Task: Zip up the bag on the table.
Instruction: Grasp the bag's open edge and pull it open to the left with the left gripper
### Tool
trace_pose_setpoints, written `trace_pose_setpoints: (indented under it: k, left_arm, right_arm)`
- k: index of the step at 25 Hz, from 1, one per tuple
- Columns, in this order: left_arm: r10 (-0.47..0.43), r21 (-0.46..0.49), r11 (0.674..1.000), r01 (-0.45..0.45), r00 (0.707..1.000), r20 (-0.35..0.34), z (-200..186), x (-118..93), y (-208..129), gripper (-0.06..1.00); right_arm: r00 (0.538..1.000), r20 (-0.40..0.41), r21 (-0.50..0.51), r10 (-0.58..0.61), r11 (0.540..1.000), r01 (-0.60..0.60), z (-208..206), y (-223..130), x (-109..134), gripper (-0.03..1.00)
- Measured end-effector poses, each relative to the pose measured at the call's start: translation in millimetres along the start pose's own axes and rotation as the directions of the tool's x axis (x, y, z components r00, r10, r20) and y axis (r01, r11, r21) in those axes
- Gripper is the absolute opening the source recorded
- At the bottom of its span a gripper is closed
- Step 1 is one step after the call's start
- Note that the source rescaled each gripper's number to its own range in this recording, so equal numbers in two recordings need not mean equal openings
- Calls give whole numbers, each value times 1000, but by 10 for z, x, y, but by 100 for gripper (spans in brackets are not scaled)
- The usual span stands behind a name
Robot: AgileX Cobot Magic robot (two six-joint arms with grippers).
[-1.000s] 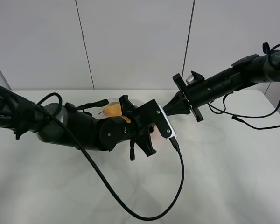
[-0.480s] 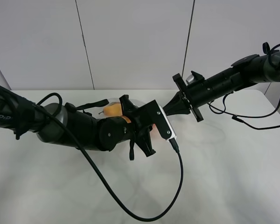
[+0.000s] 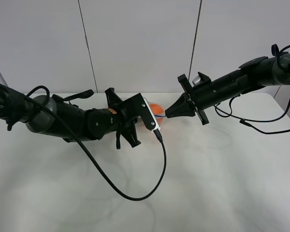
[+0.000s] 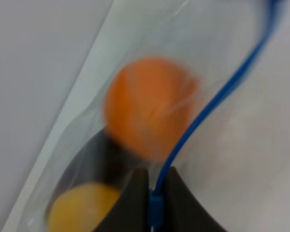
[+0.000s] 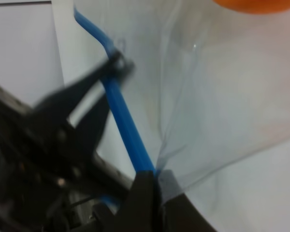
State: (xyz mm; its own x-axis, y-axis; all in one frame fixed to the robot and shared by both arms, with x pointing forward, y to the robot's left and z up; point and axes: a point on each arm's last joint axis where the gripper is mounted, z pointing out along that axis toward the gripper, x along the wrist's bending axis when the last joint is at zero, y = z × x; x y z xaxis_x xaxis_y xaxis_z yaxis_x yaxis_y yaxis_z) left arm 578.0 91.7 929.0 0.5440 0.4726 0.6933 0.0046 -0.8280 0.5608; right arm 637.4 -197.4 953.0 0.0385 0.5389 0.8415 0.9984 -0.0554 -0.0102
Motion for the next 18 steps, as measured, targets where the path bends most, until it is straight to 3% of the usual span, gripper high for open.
trace_pose_setpoints:
  k: [10, 18]
  left_arm:
    - [57, 85, 995, -53, 997, -54, 60, 306, -334, 0]
    - [29, 164, 986, -12, 994, -104, 75, 586, -677, 0]
  right_arm:
    - [1000, -8, -3, 3, 1000, -3, 5, 2, 10, 0]
    - [1000, -12, -5, 5, 1000, -5, 5, 4, 14, 0]
